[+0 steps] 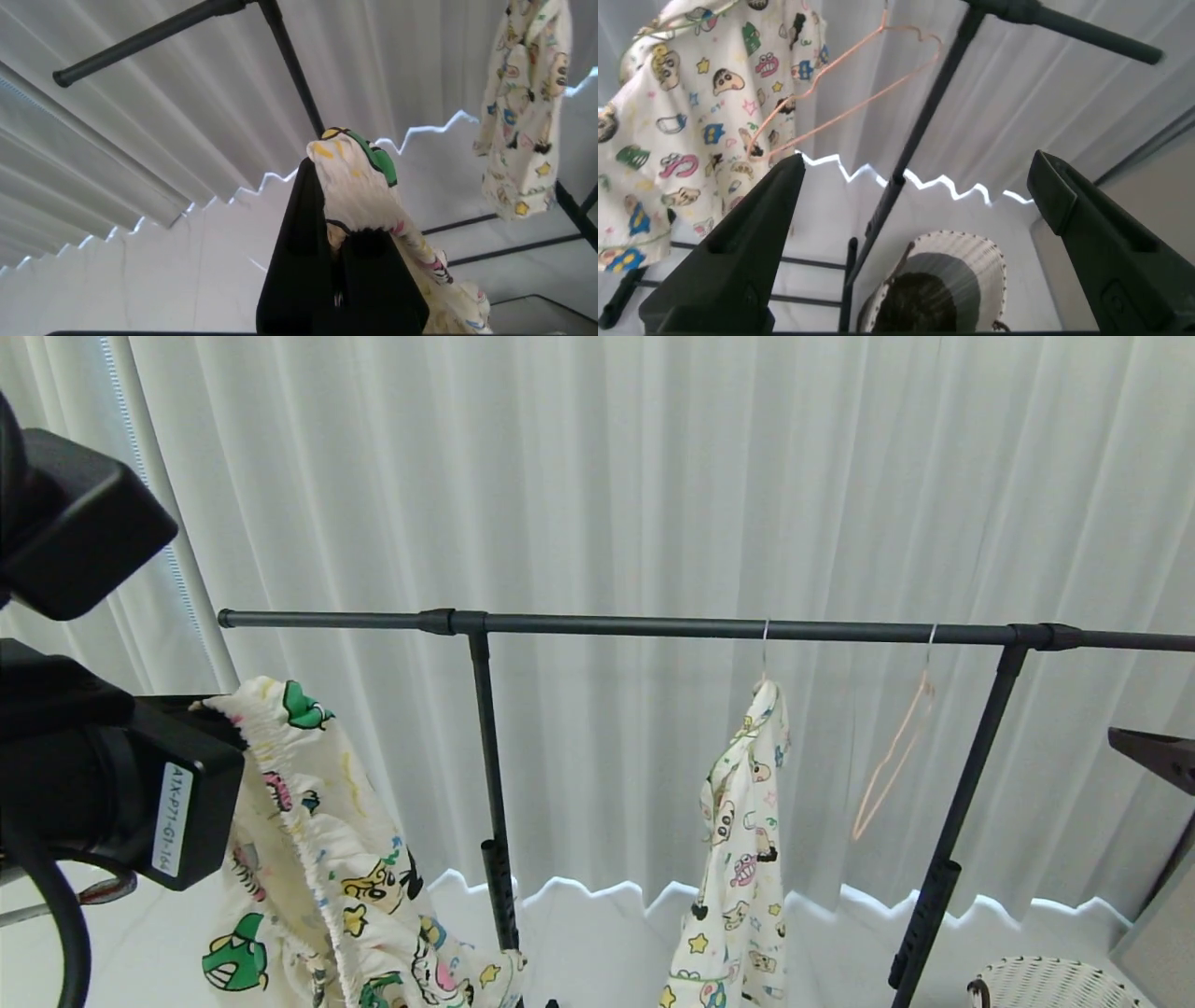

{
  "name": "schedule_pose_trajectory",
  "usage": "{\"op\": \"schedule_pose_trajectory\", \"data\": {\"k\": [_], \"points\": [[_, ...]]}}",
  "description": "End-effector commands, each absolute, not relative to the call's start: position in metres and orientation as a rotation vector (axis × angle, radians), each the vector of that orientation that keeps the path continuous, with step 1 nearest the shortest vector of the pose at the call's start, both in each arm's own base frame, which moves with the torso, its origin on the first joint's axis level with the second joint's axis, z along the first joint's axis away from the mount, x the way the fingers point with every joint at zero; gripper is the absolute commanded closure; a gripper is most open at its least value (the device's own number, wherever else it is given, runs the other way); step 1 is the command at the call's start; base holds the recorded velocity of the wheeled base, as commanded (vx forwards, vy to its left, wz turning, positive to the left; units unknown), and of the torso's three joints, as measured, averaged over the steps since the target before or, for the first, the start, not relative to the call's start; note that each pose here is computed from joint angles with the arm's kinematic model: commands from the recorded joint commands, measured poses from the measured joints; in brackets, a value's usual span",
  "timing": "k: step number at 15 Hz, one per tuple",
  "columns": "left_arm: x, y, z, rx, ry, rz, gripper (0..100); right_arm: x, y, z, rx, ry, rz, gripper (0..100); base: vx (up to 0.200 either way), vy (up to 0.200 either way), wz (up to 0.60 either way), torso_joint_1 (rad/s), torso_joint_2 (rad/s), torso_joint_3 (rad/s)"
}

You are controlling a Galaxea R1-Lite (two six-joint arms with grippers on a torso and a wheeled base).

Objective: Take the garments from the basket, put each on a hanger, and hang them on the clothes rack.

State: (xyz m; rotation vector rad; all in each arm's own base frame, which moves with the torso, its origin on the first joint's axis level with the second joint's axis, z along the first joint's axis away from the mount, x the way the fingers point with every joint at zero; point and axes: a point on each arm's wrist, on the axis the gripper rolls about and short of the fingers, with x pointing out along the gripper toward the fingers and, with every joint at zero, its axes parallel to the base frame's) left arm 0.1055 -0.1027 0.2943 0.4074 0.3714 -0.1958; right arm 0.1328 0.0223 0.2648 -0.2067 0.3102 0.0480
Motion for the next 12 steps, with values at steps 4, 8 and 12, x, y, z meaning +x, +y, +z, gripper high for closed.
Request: {"op": "schedule_pose_trajectory", "data": {"k": [4, 8, 12], "points": [[0.105, -0.102, 0.295, 0.409, 0.37, -0.194, 100, 0.156, 0.027, 0.251, -0.204, 0.401, 0.051, 0, 0.2, 0.0, 0.0, 0.0, 0.0, -0.001], [0.103, -0.1, 0.295, 0.405, 0.365, -0.195, 100, 0.198, 0.037, 0.222, -0.12, 0.562, 0.03, 0, 0.0, 0.0, 0.0, 0.0, 0.0, 0.0], [0.105, -0.099, 0.284, 0.389, 0.355, -0.181, 100, 0.242, 0.051, 0.194, -0.024, 0.653, 0.006, 0, 0.0, 0.0, 0.0, 0.0, 0.0, 0.0]]}}
